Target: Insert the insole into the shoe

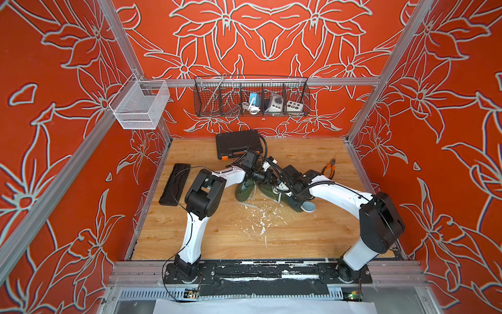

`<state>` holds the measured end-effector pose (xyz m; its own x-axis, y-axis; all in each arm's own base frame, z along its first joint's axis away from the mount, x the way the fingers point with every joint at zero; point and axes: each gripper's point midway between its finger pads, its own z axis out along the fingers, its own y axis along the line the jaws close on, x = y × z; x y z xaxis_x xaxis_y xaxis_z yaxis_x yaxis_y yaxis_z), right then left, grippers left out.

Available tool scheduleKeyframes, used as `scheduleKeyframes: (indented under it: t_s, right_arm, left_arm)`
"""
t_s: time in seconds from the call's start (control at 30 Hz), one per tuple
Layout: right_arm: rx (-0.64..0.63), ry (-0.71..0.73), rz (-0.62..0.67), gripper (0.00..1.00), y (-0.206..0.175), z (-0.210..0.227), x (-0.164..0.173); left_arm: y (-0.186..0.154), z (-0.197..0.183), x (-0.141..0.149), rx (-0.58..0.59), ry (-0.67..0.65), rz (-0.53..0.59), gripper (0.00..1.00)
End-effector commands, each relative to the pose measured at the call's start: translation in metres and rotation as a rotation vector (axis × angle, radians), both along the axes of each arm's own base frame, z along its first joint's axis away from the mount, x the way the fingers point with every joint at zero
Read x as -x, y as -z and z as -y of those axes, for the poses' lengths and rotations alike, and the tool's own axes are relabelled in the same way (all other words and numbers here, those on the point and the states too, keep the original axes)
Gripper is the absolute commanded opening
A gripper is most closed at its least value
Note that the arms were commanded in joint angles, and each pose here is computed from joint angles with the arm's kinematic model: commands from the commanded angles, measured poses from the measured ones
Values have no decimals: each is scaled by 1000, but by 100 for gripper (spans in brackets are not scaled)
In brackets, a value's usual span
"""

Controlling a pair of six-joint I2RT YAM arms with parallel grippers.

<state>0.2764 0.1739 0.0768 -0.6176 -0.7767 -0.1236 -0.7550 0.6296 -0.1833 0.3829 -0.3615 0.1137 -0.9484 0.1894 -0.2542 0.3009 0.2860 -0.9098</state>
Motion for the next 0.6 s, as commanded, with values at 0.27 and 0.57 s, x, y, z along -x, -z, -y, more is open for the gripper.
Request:
scheduleKeyframes:
  t_s: [0.27, 0.57]
  right_arm:
    - [-273, -141, 74, 0, -17, -26, 5]
    - [-253, -299, -15, 0, -16, -13, 26]
  left_arm:
    - [-35, 6, 7, 75, 58, 50, 0]
    - [-37, 9, 3, 65, 66, 58, 0]
